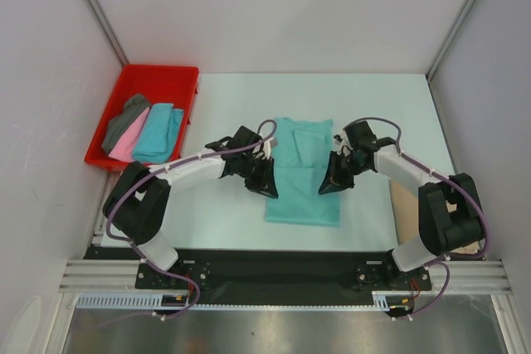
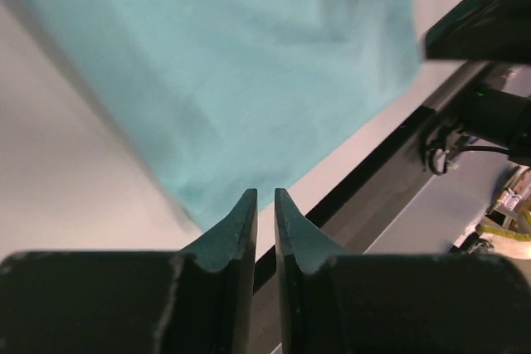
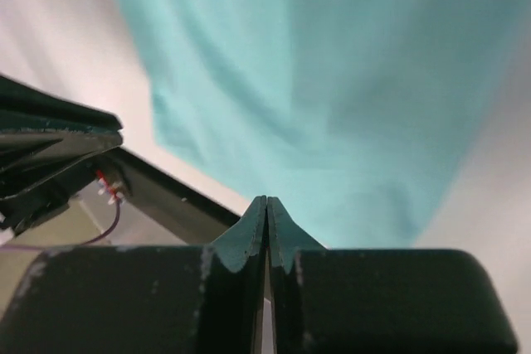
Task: Fold and stack the t-shirts
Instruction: Fold the tshirt
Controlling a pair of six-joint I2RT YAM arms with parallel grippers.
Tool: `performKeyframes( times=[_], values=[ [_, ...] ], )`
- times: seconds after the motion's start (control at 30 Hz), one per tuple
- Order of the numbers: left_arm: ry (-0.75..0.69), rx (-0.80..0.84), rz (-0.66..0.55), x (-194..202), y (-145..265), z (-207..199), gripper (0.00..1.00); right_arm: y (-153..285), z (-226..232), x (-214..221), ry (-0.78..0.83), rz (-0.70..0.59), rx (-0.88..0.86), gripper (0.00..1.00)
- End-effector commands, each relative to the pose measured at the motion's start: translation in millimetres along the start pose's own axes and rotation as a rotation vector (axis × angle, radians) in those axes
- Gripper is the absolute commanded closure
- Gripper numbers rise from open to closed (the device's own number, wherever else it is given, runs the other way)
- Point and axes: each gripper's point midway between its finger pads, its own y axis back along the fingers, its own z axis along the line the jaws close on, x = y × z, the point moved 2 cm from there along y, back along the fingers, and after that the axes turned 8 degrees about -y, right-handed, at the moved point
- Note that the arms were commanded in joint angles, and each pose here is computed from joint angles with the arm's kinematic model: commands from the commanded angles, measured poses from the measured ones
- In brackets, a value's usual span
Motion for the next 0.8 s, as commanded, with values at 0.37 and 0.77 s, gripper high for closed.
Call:
performKeyframes(
  times=[0.37, 0.77],
  values=[
    [0.182, 0.069, 0.138, 53.2, -59.1, 25.1, 0.99, -55.9, -19.1, 69.4, -0.078, 0.323, -0.058, 1.0],
    [0.09, -0.011, 0.151, 50.5, -34.1, 8.4, 0.96, -19.8, -22.2, 49.7, 0.019, 0.148, 0.13, 1.0]
  ],
)
